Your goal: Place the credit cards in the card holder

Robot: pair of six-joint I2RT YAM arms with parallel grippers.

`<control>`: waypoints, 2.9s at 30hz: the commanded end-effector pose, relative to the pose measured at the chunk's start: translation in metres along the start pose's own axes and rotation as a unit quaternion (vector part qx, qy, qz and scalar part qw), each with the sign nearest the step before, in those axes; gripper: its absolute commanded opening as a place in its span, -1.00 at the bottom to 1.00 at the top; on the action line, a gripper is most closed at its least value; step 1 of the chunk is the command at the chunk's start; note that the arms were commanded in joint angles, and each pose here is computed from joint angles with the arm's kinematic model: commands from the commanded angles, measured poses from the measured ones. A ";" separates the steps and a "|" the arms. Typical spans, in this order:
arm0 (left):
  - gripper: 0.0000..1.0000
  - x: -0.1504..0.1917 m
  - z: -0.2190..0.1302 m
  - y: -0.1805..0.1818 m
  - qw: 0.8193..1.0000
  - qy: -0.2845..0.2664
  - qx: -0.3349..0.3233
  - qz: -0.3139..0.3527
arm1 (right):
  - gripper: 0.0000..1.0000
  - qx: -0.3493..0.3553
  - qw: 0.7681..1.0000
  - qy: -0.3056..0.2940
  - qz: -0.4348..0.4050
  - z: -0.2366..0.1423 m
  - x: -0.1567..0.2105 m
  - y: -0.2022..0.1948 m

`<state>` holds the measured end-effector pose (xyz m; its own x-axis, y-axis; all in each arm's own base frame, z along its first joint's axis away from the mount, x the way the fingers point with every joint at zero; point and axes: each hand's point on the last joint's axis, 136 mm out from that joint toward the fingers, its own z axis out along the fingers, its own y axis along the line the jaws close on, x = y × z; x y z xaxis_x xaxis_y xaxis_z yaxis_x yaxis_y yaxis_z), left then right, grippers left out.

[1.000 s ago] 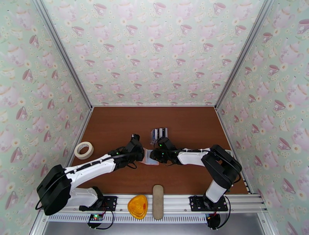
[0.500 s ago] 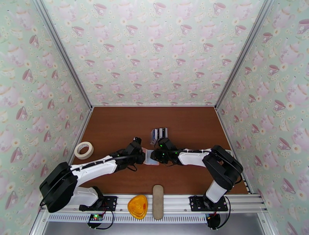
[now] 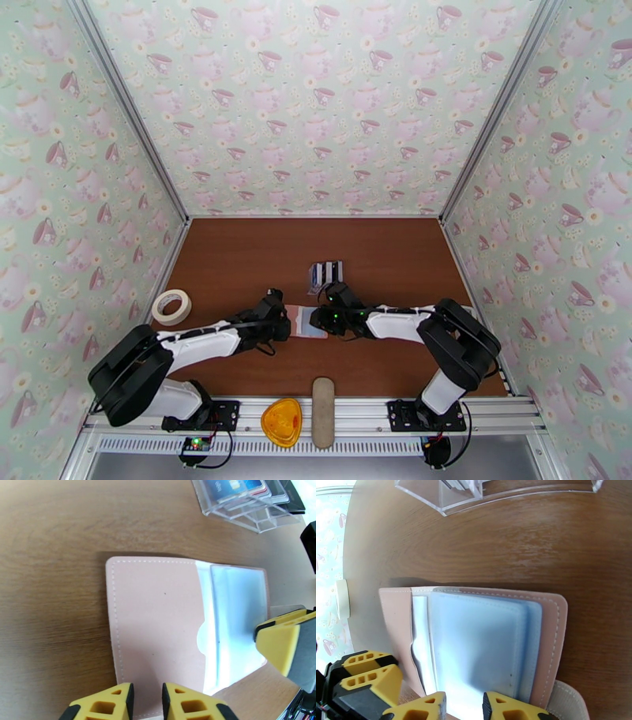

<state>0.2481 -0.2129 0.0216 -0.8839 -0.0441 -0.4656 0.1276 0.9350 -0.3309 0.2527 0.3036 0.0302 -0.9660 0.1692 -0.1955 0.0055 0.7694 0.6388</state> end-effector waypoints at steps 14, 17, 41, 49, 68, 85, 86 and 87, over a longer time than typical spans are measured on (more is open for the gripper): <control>-0.37 0.012 0.003 0.002 1.000 0.019 0.025 -0.003 | -0.23 0.033 0.999 -0.007 -0.023 -0.018 -0.010 0.014; -0.34 0.010 0.002 -0.001 0.999 0.020 0.031 0.001 | -0.21 0.046 0.998 -0.010 -0.034 -0.020 -0.016 0.018; -0.25 0.014 0.003 -0.010 0.998 0.035 0.054 0.009 | -0.21 0.147 0.986 -0.009 -0.077 -0.009 -0.036 -0.005; -0.24 0.015 0.003 -0.009 0.998 0.037 0.050 0.012 | -0.21 0.142 0.987 -0.011 -0.078 -0.007 -0.041 -0.003; -0.22 0.016 0.007 -0.012 0.998 0.043 0.055 0.010 | -0.24 0.160 0.984 0.001 -0.082 0.003 -0.036 -0.016; -0.22 0.016 0.003 -0.024 0.993 0.038 0.111 -0.005 | -0.25 0.135 0.988 0.010 -0.077 0.011 -0.021 -0.005; -0.21 0.015 0.003 -0.023 0.993 0.038 0.112 -0.008 | -0.25 0.131 0.988 0.010 -0.076 0.012 -0.020 -0.003; -0.21 0.015 0.004 -0.023 0.993 0.041 0.113 -0.011 | -0.26 0.127 0.989 0.011 -0.074 0.012 -0.020 -0.001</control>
<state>0.2433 -0.2373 0.0265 -0.8980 -0.0294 -0.4390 0.2130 0.8441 -0.4921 0.2814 0.3023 0.0315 -0.9595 0.0279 -0.2804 -0.0841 0.9213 0.3797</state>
